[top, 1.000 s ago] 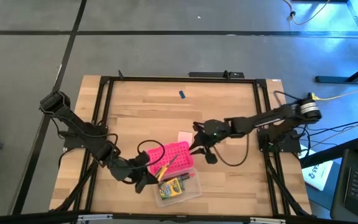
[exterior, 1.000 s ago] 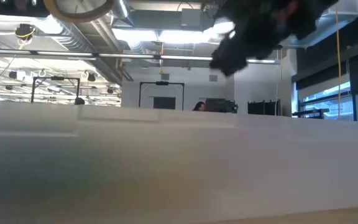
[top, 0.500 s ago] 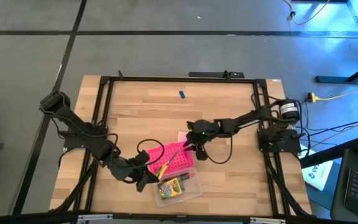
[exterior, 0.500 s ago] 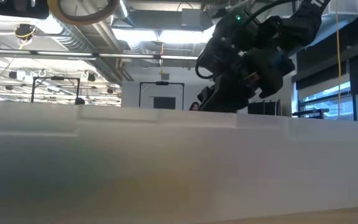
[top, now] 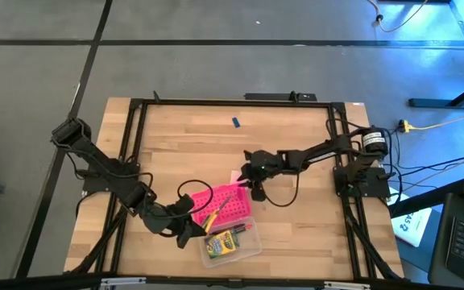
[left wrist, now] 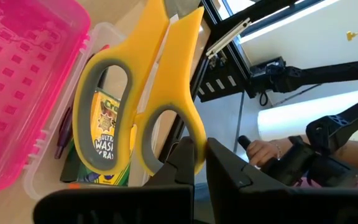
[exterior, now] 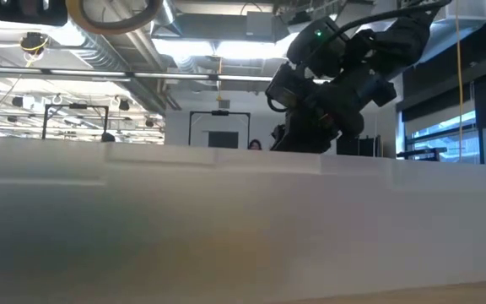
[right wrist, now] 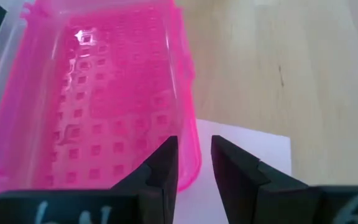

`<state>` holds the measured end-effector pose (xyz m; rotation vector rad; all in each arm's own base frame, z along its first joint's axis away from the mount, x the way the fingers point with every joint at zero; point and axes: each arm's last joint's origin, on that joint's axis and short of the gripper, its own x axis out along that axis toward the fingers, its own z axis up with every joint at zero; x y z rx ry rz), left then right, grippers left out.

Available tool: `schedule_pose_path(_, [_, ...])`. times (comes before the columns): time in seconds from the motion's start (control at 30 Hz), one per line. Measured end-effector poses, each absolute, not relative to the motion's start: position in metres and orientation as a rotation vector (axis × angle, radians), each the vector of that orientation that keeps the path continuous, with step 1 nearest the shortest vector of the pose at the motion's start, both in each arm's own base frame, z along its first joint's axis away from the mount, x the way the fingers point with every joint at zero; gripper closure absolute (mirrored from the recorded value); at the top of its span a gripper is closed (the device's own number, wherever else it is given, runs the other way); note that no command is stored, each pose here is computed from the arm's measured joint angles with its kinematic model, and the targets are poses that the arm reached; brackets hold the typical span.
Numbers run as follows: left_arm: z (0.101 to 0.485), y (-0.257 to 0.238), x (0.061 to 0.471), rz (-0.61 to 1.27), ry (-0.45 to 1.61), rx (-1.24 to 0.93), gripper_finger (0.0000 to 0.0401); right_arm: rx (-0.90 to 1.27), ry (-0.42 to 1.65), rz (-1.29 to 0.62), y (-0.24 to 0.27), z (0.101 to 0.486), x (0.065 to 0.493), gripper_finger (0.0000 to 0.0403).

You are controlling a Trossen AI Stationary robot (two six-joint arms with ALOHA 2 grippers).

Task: Pack school essentials
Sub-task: Put the yellow scissors into the pink supply box

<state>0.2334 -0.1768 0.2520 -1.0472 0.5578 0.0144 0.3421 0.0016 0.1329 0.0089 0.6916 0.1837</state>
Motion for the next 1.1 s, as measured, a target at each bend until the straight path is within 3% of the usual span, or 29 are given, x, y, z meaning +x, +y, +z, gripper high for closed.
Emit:
schedule_pose_path(0.67, [0.202,-0.183,0.265,-0.011,0.760,-1.010,0.0391,0.028,0.414,0.254,0.021,0.258,0.288,0.0304])
schedule_pose_path(1.1, [0.193,-0.181,0.270,-0.123,0.864,-0.956,0.0391,0.016,0.351,0.309,0.036,0.276,0.275,0.0304])
